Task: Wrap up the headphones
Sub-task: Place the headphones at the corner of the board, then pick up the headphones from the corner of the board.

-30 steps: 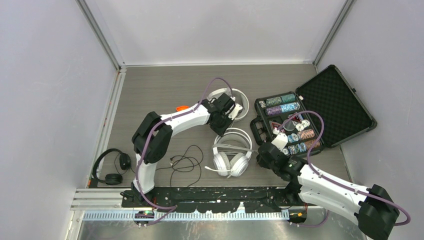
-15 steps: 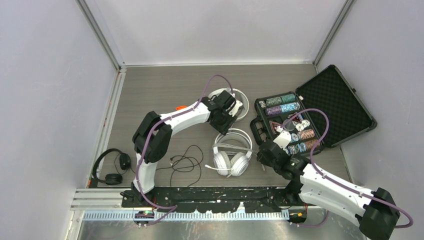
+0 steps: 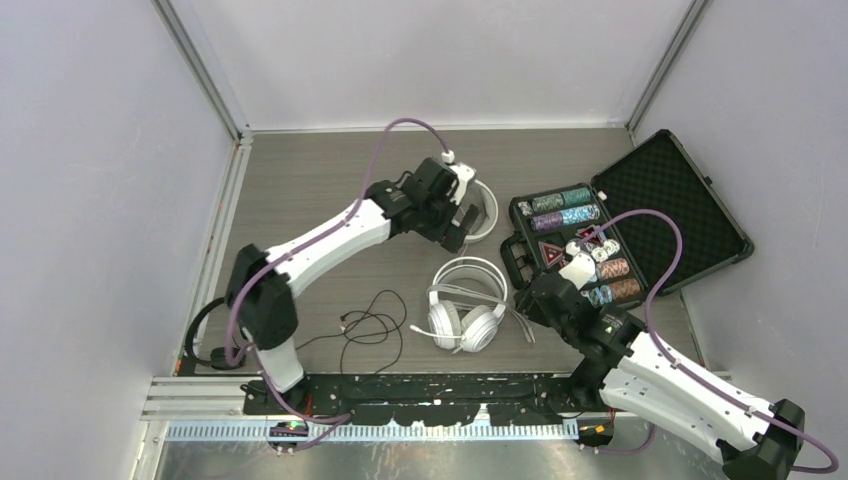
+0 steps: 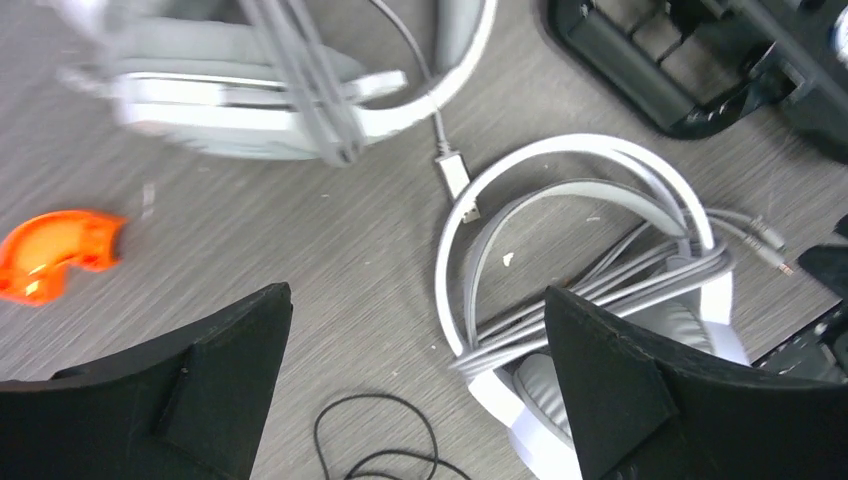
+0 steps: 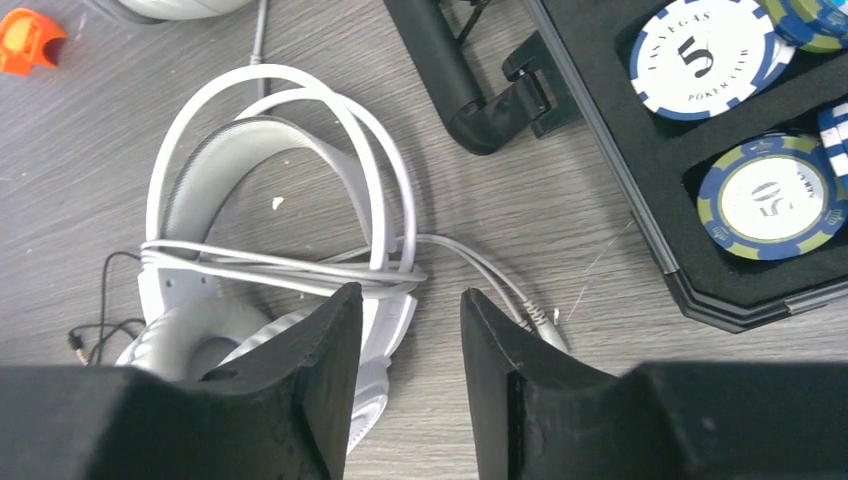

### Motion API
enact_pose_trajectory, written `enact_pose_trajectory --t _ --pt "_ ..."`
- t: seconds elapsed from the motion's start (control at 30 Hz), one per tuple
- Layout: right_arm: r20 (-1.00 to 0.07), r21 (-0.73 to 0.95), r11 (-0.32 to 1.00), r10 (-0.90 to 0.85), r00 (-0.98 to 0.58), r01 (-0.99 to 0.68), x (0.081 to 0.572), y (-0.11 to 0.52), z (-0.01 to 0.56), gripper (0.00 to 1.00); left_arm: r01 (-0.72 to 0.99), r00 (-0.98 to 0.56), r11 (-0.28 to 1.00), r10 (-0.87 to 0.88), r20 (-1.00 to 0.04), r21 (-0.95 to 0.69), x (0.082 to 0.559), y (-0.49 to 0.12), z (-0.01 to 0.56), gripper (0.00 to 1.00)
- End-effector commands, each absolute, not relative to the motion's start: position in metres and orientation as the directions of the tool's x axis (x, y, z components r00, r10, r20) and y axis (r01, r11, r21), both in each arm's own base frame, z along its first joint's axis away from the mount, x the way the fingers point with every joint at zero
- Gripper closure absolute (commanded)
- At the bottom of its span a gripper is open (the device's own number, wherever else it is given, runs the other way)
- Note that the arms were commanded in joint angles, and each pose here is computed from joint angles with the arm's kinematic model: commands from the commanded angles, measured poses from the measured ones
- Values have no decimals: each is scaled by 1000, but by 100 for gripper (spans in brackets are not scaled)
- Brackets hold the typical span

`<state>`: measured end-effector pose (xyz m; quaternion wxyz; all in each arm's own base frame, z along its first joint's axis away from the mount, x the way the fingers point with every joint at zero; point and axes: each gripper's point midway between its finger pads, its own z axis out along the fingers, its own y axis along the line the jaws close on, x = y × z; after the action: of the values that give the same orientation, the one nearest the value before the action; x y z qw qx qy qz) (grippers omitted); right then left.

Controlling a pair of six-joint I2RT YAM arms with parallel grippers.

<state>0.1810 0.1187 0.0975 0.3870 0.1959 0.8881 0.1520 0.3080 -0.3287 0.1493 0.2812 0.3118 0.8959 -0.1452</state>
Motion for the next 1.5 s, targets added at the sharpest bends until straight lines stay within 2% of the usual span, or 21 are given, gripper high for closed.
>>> enact_pose_trajectory --t 0.0,0.13,0.23,0.4,0.5,0.6,0.77,0.97,1.07,1.47 --pt "-638 472 864 473 -608 176 185 127 128 50 473 -581 881 290 -761 -26 328 -290 223 0" --pt "-661 473 870 455 -597 139 187 128 139 40 210 -565 978 110 -818 -13 329 -224 244 0" --pt "-677 480 869 454 -579 120 189 127 145 37 94 -557 995 20 -830 -40 316 -178 250 0" --pt "-667 500 861 453 -591 95 187 133 144 35 -129 -537 988 -145 -831 -89 291 -107 229 0" --pt "-649 512 854 452 -612 87 186 139 140 35 -348 -456 931 -268 -848 -107 273 -53 223 0" --pt "-631 526 847 447 -634 74 185 147 137 35 -488 -403 866 -338 -851 -113 256 -9 213 0" --pt "-608 532 845 431 -667 62 182 155 131 35 -712 -425 699 -359 -831 62 220 66 191 0" --pt "-604 538 842 420 -677 43 176 155 130 36 -848 -365 529 -575 -733 7 199 106 144 1" --pt "-614 537 843 417 -670 33 175 151 136 36 -886 -355 462 -624 -696 38 190 115 122 3" --pt "-619 544 839 421 -663 25 178 154 146 36 -934 -317 353 -738 -596 61 183 106 82 12"
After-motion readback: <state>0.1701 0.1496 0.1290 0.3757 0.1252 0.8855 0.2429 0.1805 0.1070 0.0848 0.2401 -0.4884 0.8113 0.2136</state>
